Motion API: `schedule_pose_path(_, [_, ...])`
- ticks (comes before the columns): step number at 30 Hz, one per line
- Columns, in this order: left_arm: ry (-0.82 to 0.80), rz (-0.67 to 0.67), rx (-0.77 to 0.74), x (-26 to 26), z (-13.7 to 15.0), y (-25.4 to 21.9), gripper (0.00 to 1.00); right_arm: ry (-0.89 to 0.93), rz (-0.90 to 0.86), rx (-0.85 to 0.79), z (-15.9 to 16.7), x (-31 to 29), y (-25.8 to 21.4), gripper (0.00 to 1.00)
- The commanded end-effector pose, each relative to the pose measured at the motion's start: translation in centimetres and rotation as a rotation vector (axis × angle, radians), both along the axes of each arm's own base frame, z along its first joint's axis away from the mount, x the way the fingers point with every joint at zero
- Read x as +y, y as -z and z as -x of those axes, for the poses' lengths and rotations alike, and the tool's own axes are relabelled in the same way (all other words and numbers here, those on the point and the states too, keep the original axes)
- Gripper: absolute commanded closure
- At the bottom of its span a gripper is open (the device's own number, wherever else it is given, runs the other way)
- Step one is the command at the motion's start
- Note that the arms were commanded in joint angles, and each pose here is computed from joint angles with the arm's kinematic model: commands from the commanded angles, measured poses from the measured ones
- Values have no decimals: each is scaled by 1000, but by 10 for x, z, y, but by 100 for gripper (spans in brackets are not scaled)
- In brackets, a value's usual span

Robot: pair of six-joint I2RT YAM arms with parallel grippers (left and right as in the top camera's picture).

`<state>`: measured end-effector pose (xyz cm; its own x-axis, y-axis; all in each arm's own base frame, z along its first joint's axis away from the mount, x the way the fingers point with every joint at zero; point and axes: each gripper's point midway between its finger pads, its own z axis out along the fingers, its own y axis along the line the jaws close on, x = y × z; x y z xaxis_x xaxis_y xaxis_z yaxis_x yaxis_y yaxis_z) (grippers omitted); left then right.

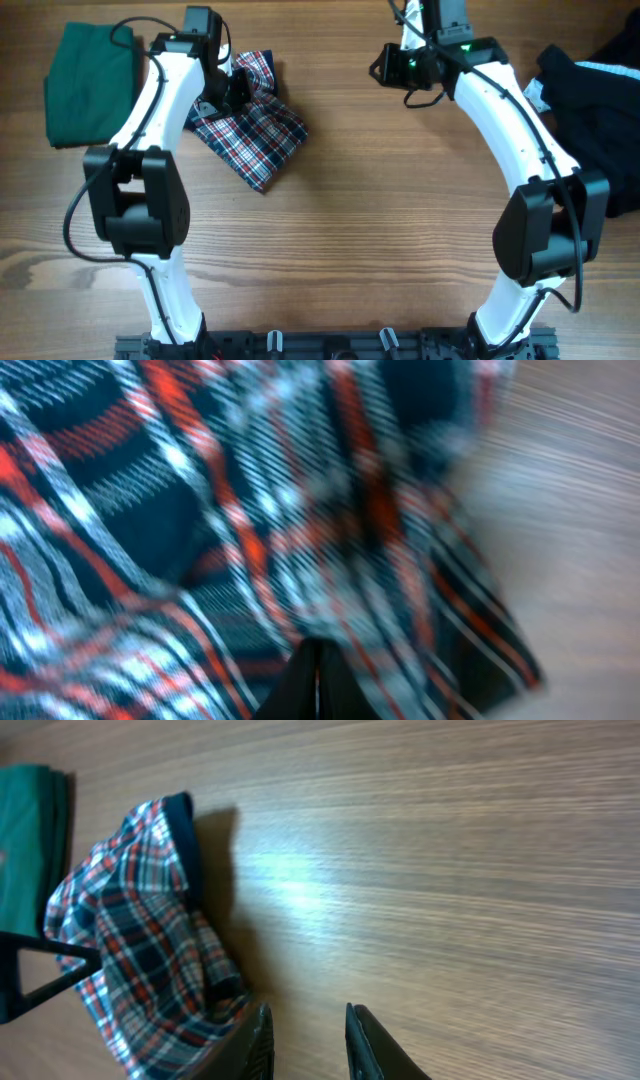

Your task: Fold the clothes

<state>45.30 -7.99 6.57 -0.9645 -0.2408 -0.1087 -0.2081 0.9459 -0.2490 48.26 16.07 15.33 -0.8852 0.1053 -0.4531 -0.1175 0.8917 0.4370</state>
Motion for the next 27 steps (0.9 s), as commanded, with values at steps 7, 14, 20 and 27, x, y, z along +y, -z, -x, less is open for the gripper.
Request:
schedule_pose_path(7, [-53, -95, 16, 14, -17, 51, 96, 68, 33, -16, -12, -36, -2, 75])
schedule_pose_path(14, [241, -202, -9, -5, -19, 87, 96, 81, 33, -22, -14, -43, -3, 75])
schedule_pose_path(20, [566, -283, -139, -44, -31, 83, 96, 81, 34, -21, -14, -43, -2, 75])
schedule_pose_path(27, [852, -412, -245, -80, -39, 78, 96, 83, 36, -20, -14, -43, -2, 75])
